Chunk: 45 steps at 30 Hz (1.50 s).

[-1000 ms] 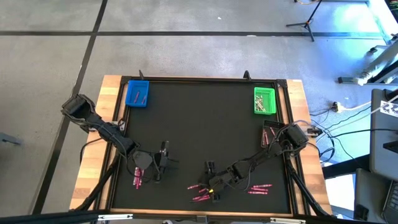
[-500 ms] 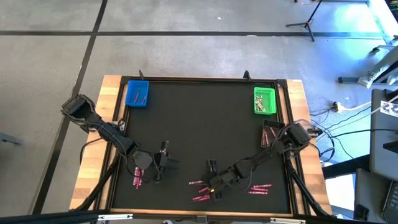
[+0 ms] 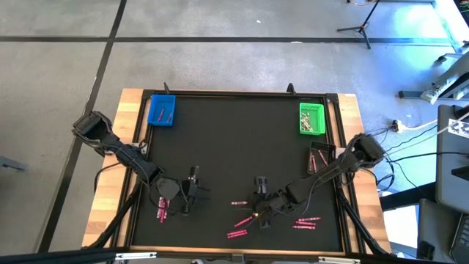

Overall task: Sort crayons
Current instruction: Put the pink crayon into the black bin

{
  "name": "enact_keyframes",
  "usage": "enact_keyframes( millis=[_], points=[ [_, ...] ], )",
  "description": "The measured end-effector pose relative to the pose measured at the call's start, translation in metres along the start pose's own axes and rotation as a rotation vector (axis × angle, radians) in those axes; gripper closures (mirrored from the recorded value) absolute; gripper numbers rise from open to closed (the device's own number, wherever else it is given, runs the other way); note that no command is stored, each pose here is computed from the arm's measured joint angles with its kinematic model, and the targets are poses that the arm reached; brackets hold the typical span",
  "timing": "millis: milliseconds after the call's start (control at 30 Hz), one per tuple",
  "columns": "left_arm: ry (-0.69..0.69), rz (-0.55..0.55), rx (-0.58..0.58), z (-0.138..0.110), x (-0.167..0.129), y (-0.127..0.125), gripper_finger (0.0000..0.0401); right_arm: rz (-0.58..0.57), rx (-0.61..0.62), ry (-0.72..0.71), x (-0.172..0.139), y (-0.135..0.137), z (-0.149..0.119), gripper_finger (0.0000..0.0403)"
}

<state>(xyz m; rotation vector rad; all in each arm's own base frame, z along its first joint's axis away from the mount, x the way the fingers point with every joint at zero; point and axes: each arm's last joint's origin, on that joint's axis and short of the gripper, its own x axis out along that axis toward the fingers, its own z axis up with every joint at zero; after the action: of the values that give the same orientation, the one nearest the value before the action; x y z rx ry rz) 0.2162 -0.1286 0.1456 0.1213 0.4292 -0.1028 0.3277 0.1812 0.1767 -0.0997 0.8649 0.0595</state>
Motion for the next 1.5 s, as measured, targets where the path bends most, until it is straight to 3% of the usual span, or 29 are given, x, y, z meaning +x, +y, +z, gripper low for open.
enact_keyframes(
  millis=[333, 633, 967, 1267, 1500],
  points=[
    [0.0, 0.0, 0.001, 0.0, 0.0, 0.0, 0.0282, -0.017, 0.066, 0.088, -0.044, -0.015, 0.0, 0.0378],
    [0.001, 0.0, 0.001, 0.0, 0.0, 0.0, 0.0282, -0.214, 0.2, 0.207, -0.078, -0.034, -0.014, 0.0377],
    [0.002, 0.0, 0.001, 0.0, 0.0, 0.0, 0.0282, -0.458, 0.304, 0.253, -0.122, -0.037, -0.046, 0.0377],
    [0.001, 0.0, 0.003, 0.0, 0.0, 0.0, 0.0282, -0.561, 0.602, 0.241, -0.153, -0.057, -0.106, 0.0377],
    [0.001, 0.003, 0.002, 0.0, 0.0, 0.001, 0.0282, -0.615, 0.847, 0.271, -0.158, -0.073, -0.144, 0.0377]
  ],
)
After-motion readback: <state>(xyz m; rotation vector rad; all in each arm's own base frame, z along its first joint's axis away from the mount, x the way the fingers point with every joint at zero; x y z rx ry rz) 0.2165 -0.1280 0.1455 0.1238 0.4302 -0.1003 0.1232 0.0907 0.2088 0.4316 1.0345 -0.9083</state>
